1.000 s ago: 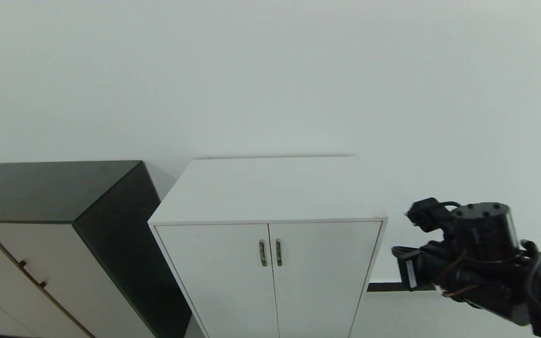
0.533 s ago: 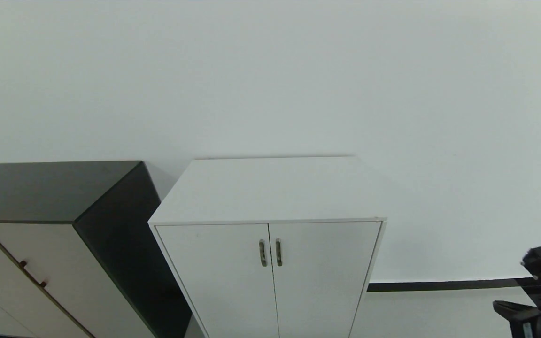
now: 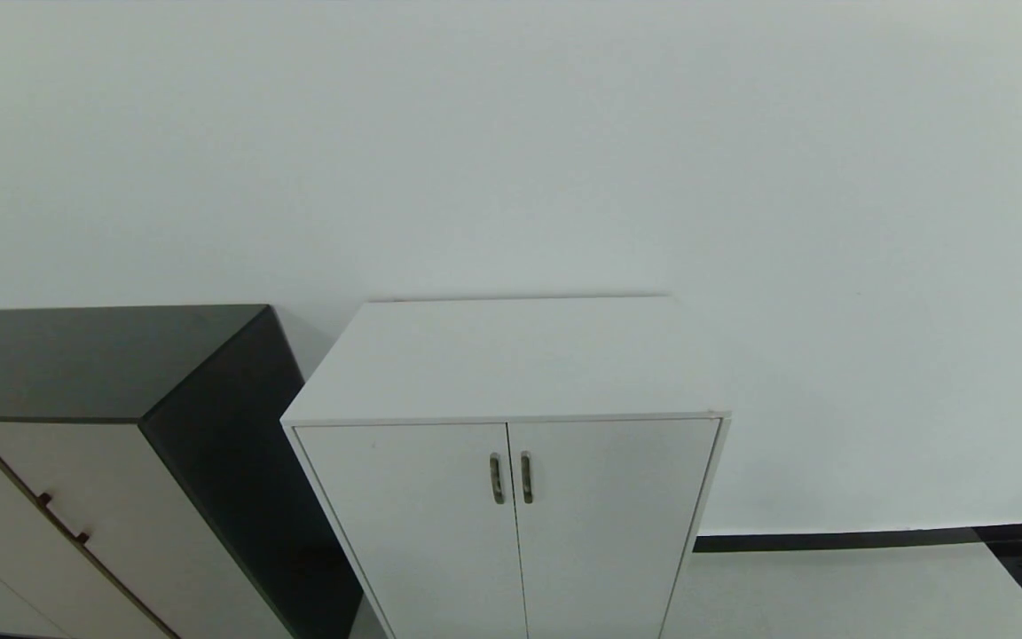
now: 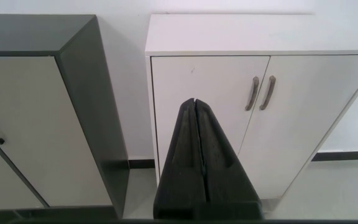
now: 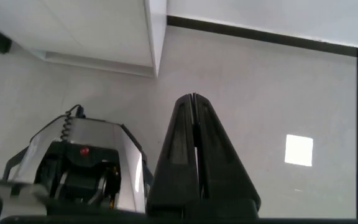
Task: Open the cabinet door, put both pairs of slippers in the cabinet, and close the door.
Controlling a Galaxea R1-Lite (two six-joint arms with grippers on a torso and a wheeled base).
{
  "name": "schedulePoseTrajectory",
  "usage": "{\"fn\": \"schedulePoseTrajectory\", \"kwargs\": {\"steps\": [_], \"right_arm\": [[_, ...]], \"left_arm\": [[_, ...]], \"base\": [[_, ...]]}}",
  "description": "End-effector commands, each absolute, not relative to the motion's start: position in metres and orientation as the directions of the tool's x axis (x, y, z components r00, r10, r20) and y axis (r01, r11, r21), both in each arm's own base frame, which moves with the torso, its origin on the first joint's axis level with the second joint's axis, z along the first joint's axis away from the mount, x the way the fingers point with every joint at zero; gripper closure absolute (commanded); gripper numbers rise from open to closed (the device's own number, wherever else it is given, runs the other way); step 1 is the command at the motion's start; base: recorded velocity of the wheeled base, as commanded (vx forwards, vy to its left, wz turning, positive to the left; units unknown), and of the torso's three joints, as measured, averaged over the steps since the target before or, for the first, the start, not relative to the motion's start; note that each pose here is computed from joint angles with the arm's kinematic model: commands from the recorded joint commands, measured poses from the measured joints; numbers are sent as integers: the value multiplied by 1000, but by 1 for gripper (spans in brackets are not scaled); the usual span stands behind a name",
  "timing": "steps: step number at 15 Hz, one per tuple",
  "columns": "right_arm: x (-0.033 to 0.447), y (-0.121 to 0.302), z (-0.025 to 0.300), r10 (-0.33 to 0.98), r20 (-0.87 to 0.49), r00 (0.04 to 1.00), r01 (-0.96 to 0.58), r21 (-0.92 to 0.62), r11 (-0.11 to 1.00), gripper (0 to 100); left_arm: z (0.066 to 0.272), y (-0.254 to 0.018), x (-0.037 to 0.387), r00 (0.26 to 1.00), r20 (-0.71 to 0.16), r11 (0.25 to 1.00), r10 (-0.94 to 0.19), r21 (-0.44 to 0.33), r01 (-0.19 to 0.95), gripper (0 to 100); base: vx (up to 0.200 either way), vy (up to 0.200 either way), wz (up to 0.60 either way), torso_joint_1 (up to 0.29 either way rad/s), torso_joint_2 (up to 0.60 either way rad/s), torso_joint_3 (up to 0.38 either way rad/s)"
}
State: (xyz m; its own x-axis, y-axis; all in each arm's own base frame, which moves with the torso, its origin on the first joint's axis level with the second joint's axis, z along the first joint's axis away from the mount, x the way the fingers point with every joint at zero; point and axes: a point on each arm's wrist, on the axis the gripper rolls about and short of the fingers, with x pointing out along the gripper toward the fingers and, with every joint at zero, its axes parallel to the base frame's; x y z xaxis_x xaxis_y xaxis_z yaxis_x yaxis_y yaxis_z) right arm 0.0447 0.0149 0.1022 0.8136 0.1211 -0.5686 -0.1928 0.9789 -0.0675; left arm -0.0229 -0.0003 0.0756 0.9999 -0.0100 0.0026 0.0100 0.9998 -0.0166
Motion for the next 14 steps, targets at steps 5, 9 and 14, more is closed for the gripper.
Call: {"fn": "schedulePoseTrajectory", "kwargs": {"steps": [5,9,14], "right_arm": [[15,6,78,349,-472,809,-407,-23,913,100],[12,2,78,171,-433,885,-204,-32,978,100],[-13,-2,78,-11,-127,992,8,-22,1000,100]], "left_arm": [[76,0,-23,1000,2,1000,-11,-17,11,100],[76,0,-23,1000,2,1000,-12,-17,12,100],[76,0,-23,1000,2,1000,-12,-17,12,100]], "base": [[0,0,0,0,0,0],[0,0,0,0,0,0],[0,0,0,0,0,0]]}}
